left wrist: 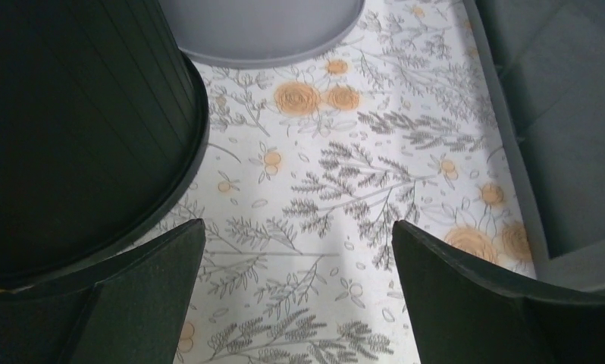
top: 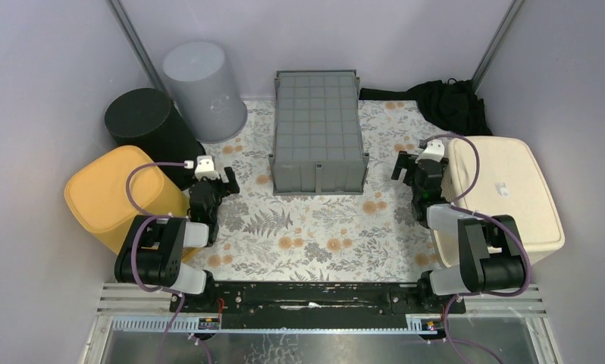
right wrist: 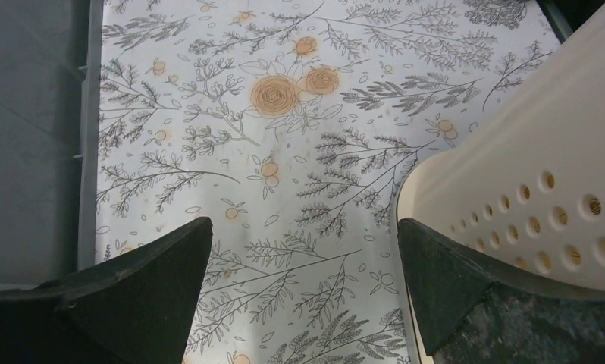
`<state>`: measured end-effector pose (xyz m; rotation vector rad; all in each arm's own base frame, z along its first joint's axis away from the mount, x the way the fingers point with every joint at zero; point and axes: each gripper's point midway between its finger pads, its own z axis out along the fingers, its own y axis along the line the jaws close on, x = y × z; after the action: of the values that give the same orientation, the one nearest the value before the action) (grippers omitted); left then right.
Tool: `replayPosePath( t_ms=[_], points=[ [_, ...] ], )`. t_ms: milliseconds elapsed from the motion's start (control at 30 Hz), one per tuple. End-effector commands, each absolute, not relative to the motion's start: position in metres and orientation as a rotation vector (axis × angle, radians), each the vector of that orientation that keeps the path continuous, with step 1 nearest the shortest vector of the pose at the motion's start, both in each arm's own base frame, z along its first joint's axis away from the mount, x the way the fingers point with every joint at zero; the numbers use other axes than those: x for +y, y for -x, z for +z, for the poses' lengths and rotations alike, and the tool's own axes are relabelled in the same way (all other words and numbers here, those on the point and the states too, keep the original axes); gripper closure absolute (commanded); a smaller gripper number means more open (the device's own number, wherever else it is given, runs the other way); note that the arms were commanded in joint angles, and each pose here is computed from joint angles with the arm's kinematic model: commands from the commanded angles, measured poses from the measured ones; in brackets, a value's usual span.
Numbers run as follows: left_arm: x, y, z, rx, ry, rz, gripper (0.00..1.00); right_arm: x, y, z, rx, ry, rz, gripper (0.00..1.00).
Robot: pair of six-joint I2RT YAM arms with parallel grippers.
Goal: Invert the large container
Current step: Reset both arms
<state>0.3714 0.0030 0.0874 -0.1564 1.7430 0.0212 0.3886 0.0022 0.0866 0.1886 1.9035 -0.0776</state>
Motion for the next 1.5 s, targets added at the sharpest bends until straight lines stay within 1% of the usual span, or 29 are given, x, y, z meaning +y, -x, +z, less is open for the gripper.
replayPosePath(
  t_ms=[0,167,533,733,1167,1367,1467],
  points=[
    [0.000,-0.371,0.105,1.621,0.107,0.001,0.00,-0.005,-0.403,0.120,1.777,-0.220,-0.071,0.01],
    [-0.007,-0.379,0.095,1.670,0.054,-0.017,0.00,-0.011,-0.395,0.119,1.791,-0.229,-0.111,0.01],
    [-0.007,-0.380,0.095,1.667,0.052,-0.015,0.00,-0.018,-0.373,0.119,1.761,-0.246,-0.132,0.01],
    [-0.007,-0.380,0.096,1.667,0.051,-0.017,0.00,-0.029,-0.358,0.101,1.761,-0.277,-0.193,0.01],
    [-0.008,-0.380,0.096,1.666,0.053,-0.023,0.00,-0.028,-0.363,0.081,1.741,-0.248,-0.198,0.01],
    [-0.006,-0.379,0.096,1.662,0.063,-0.019,0.00,0.005,-0.369,0.078,1.769,-0.031,-0.028,0.01],
    [-0.006,-0.379,0.096,1.663,0.064,-0.017,0.00,0.006,-0.375,0.073,1.809,-0.019,0.030,0.01]
  ],
)
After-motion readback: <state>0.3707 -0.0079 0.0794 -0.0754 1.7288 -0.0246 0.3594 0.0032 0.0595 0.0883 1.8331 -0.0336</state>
